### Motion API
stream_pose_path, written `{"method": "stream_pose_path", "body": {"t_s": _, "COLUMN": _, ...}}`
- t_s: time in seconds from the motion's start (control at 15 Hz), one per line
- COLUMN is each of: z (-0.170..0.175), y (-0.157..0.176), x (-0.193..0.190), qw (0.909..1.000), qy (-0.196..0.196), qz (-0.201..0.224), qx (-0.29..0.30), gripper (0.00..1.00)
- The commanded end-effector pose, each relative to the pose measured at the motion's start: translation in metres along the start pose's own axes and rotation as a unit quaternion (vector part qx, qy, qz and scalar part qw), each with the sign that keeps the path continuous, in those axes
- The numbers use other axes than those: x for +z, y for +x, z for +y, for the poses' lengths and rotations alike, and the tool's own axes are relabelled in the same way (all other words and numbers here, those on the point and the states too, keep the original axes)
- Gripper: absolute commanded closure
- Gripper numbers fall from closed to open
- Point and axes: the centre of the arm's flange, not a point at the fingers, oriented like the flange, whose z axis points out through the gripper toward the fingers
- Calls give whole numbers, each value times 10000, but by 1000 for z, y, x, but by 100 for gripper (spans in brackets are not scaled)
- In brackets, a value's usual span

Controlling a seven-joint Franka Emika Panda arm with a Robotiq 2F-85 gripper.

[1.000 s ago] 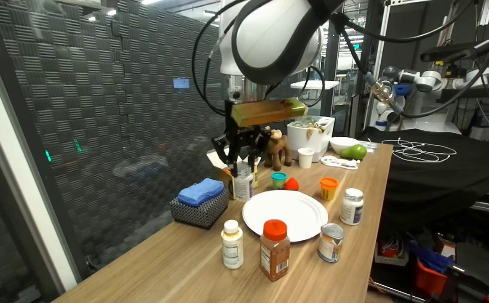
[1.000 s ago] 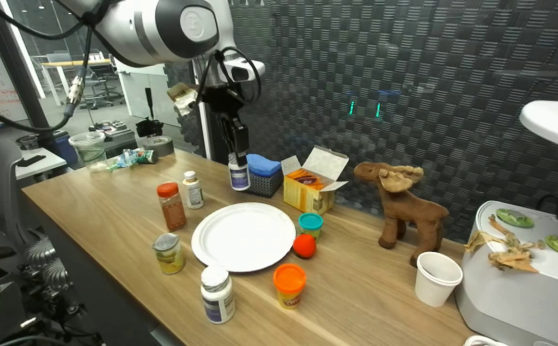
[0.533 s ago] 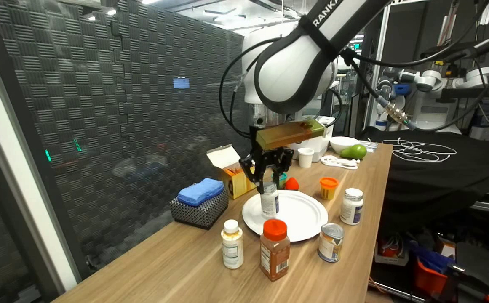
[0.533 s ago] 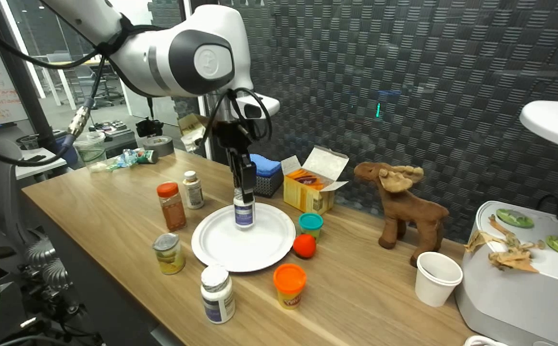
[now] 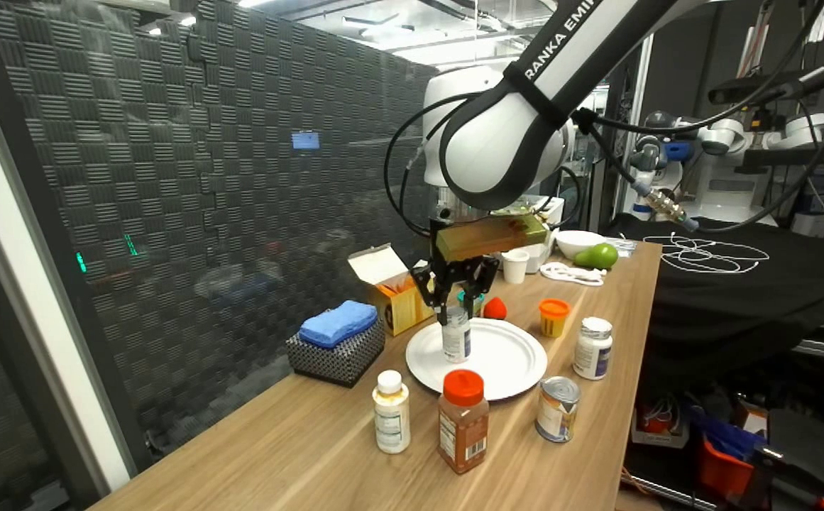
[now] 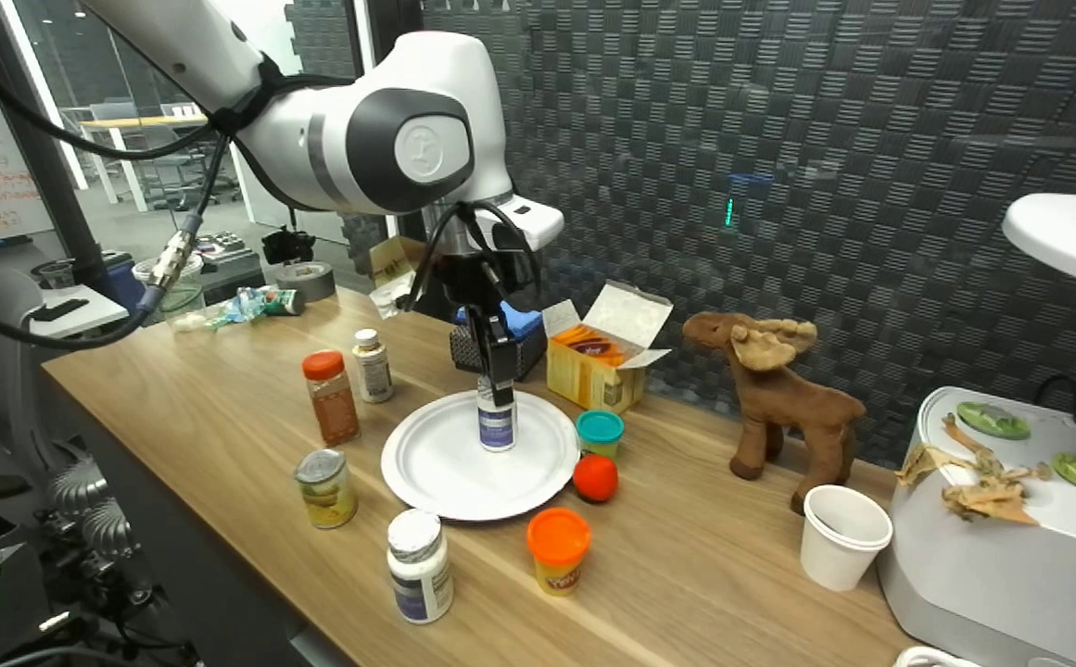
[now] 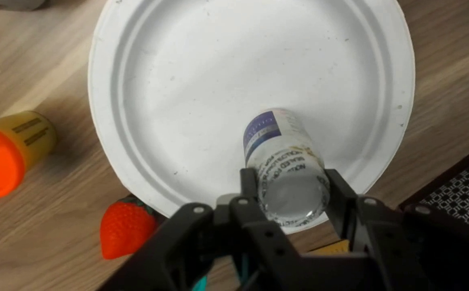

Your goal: Pick up the bottles from the table and put them on the white plate.

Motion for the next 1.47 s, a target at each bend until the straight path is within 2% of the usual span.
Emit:
{"method": "stream_pose_path", "body": {"t_s": 0.0, "z": 3, "y": 4, "x": -2, "qw": 9994, "qy": 175, "qz": 171, "qx": 227, "gripper": 81}}
{"method": "stream_pose_path", "body": {"t_s": 0.4, "z": 3, "y": 13, "x": -10, "qw": 9981, "qy": 283, "qz": 431, "qx": 350, "gripper": 81}}
{"method": "stream_pose_path", "body": {"t_s": 0.93, "z": 2, "y": 12, "x": 9, "qw": 9979, "qy": 288, "qz": 366, "qx": 444, "gripper": 81}}
{"method": "stream_pose_path", "body": {"t_s": 1.0, "z": 2, "y": 11, "x": 5, "qw": 9978, "qy": 335, "qz": 365, "qx": 439, "gripper": 31}}
{"method": "stream_pose_path", "body": {"t_s": 1.07, "z": 2, "y": 7, "x": -1, "qw": 9980, "qy": 296, "qz": 398, "qx": 405, "gripper": 30}}
{"method": "stream_pose_path", "body": {"t_s": 1.33, "z": -15, "y": -13, "x": -49, "qw": 9973, "qy": 132, "qz": 711, "qx": 110, "gripper": 1}}
{"method": "stream_pose_path", "body": {"t_s": 1.4, "z": -24, "y": -19, "x": -63, "qw": 9965, "qy": 112, "qz": 827, "qx": -55, "gripper": 0}}
